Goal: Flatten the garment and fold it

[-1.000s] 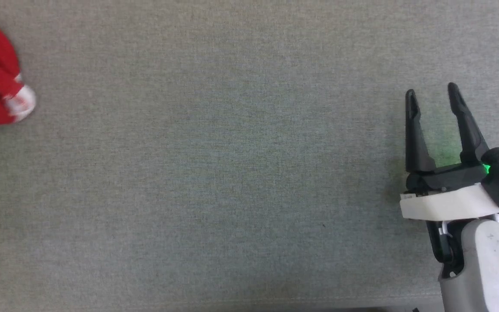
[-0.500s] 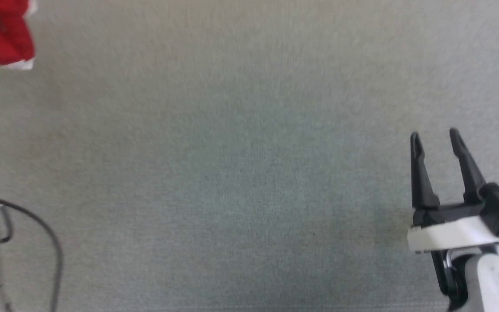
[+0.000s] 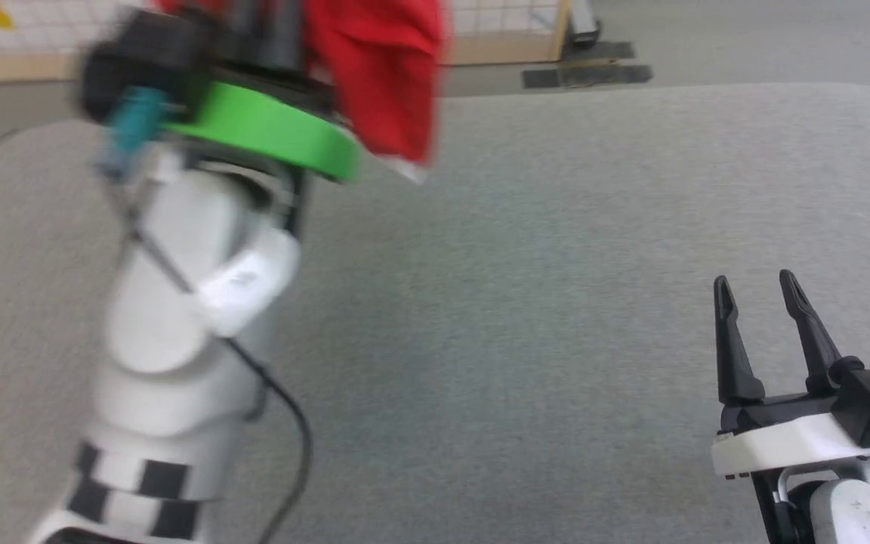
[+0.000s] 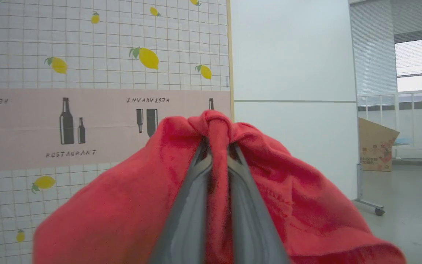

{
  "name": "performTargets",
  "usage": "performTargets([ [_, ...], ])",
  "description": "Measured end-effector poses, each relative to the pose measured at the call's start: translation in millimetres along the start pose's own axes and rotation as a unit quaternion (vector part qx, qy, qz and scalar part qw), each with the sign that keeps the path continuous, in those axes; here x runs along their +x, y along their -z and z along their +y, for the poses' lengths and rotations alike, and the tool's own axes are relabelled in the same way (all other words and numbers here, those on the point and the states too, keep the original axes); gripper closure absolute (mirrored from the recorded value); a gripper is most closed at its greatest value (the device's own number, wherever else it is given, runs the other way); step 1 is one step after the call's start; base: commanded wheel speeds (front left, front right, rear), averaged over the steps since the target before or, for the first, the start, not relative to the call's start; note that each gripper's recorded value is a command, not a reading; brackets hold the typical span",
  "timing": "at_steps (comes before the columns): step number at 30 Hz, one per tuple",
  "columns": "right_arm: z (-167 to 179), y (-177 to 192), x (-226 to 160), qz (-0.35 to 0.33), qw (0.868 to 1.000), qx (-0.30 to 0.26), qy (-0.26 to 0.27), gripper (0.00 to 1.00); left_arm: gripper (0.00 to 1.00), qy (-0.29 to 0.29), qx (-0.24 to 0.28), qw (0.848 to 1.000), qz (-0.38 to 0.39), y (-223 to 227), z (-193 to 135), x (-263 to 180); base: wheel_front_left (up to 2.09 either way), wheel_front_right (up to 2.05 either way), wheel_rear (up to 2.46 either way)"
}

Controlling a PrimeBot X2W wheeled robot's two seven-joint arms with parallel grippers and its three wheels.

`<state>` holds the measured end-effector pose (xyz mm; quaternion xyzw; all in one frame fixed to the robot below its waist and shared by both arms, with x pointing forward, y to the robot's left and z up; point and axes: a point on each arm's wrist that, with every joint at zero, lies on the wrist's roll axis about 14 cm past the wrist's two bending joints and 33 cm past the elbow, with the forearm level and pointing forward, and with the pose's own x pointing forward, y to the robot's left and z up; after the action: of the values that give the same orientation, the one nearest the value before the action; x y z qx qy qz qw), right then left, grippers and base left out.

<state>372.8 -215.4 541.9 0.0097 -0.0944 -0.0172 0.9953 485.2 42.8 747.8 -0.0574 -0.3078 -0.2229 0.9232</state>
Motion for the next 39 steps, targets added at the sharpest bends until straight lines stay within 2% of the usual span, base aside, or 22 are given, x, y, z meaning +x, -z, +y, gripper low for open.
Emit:
performTargets([
  [3,-10.3,-6.9,-8.3,-0.007,1.0,-0.004,0.015,0.0,1.0,0.04,-0.042,0.998,0.027,19.5,-41.6,3.8,0.0,0.0,0.0],
  [7,-26.6,-11.1,-20.7,-0.008,0.999,-0.01,0.041,0.0,1.0,0.073,-0.093,0.989,0.084,58.8,-80.9,-2.6,0.0,0.0,0.0],
  [10,-39.4,-12.0,-30.4,-0.005,0.998,-0.016,0.061,0.0,1.0,0.101,-0.127,0.973,0.163,102.9,-111.4,-22.1,0.0,0.0,0.0],
  [12,-46.6,-12.2,-36.0,-0.003,0.997,-0.018,0.073,0.0,1.0,0.121,-0.138,0.956,0.228,134.5,-130.4,-40.2,0.0,0.0,0.0],
  [15,-53.8,-11.7,-43.2,0.0,0.996,-0.018,0.086,0.0,1.0,0.143,-0.148,0.922,0.328,179.7,-153.5,-74.0,0.0,0.0,0.0],
  [16,-55.6,-11.1,-45.4,0.002,0.996,-0.017,0.09,0.0,1.0,0.154,-0.145,0.906,0.366,195.4,-161.5,-88.6,0.0,0.0,0.0],
  [20,-63.3,-8.4,-53.0,0.011,0.994,-0.021,0.105,0.0,1.0,0.192,-0.127,0.835,0.5,243.3,-183.1,-147.6,0.0,0.0,0.0],
  [25,-73.2,-6.8,-61.4,0.018,0.992,-0.026,0.123,0.0,1.0,0.226,-0.097,0.744,0.622,275.3,-193.5,-212.6,0.0,0.0,0.0],
  [27,-74.9,-6.4,-63.2,0.02,0.991,-0.027,0.126,0.0,1.0,0.227,-0.098,0.72,0.648,279.3,-194.1,-224.4,0.0,0.0,0.0],
  [28,-75.1,-6.3,-63.6,0.02,0.991,-0.028,0.126,0.0,1.0,0.228,-0.098,0.715,0.654,279.7,-194.5,-225.6,0.0,0.0,0.0],
  [29,-75.1,-6.4,-63.8,0.02,0.991,-0.028,0.126,0.0,1.0,0.227,-0.099,0.714,0.655,279.7,-194.3,-224.9,0.0,0.0,0.0],
  [30,-74.0,-6.5,-62.3,0.019,0.992,-0.027,0.124,0.0,0.0,0.212,-0.113,0.741,0.627,276.2,-192.6,-210.4,0.0,0.0,0.0],
  [33,-69.9,-6.1,-58.9,0.018,0.993,-0.024,0.117,0.0,0.0,0.19,-0.14,0.798,0.554,263.3,-188.6,-177.4,0.0,0.0,0.0],
  [36,-65.9,-6.8,-54.9,0.014,0.994,-0.023,0.109,0.0,0.0,0.144,-0.173,0.872,0.436,235.8,-169.6,-128.1,0.0,0.0,0.0],
  [39,-60.5,-5.6,-50.9,0.014,0.995,-0.022,0.099,0.0,0.0,0.096,-0.185,0.924,0.321,203.7,-140.8,-92.4,0.0,0.0,0.0],
])
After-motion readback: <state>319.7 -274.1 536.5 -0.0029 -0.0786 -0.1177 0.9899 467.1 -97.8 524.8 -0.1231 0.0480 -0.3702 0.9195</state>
